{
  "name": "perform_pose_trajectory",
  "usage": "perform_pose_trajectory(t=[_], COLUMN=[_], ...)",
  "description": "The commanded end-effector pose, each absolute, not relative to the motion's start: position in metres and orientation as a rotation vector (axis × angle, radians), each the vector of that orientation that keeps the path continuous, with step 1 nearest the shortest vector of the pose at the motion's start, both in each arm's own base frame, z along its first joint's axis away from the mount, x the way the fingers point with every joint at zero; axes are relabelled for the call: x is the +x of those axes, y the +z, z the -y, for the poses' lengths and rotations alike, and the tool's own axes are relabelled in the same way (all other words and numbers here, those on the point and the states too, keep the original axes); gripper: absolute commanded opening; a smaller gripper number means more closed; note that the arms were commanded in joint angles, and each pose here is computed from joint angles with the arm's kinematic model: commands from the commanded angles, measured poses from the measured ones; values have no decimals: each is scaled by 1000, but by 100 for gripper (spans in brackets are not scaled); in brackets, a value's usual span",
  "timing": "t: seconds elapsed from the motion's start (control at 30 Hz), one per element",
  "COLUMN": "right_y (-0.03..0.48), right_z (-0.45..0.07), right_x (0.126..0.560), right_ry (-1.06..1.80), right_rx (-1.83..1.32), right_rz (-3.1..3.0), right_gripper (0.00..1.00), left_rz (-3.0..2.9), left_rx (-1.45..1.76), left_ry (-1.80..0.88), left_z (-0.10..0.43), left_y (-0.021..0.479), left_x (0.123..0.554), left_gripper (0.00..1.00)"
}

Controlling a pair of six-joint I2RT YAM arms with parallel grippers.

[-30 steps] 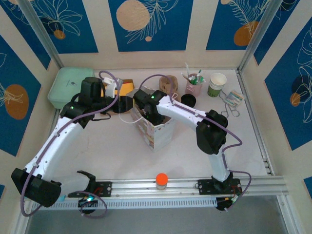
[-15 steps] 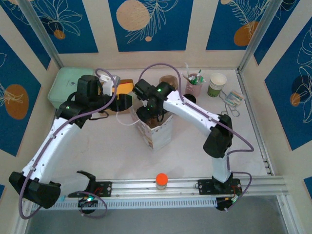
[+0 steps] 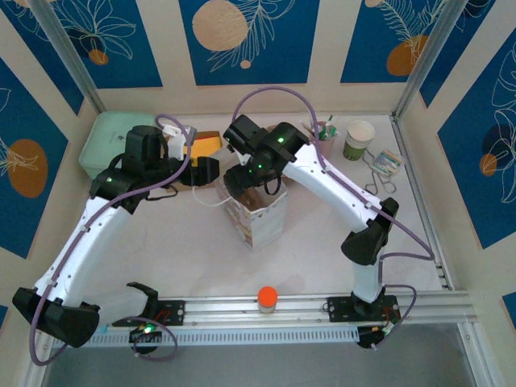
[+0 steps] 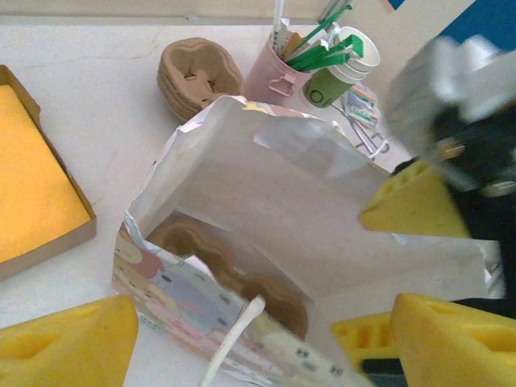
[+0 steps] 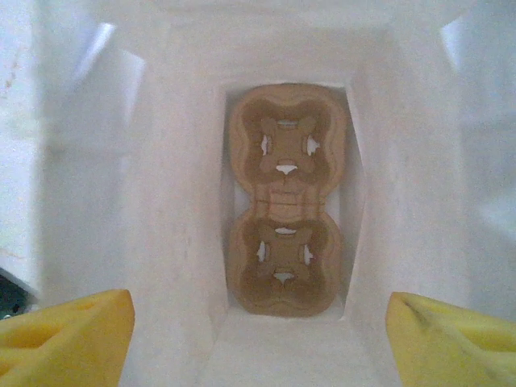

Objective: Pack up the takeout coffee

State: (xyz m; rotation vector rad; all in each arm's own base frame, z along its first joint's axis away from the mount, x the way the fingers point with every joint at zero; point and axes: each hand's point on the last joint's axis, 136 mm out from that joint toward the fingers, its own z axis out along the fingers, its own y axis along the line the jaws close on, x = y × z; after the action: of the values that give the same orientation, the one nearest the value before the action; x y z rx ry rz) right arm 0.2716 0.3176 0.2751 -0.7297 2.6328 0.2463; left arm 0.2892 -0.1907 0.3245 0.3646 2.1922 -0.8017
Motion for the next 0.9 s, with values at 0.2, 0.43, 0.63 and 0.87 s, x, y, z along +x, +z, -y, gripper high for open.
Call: perform_pose_trajectory(t=[0.2, 0.43, 0.63, 0.87], right_y=[328, 313, 292, 263], right_z=[-275, -257, -253, -246], right_x=[270, 271, 269, 274], right_ry=[189, 160, 183, 212], right_rx=[-664, -637, -638, -607], right_rz=[-2531, -2563, -2608, -2670], right_gripper=[84, 84, 84, 77], left_rz=[-2188, -2258, -2311, -2385], left_rx=[356, 331, 346, 354], left_ry=[-638, -530, -485, -466], left_z=[175, 171, 172, 175], left_y=[337, 326, 312, 288], left_x=[299, 323, 336, 342], left_gripper=[88, 91, 91, 91])
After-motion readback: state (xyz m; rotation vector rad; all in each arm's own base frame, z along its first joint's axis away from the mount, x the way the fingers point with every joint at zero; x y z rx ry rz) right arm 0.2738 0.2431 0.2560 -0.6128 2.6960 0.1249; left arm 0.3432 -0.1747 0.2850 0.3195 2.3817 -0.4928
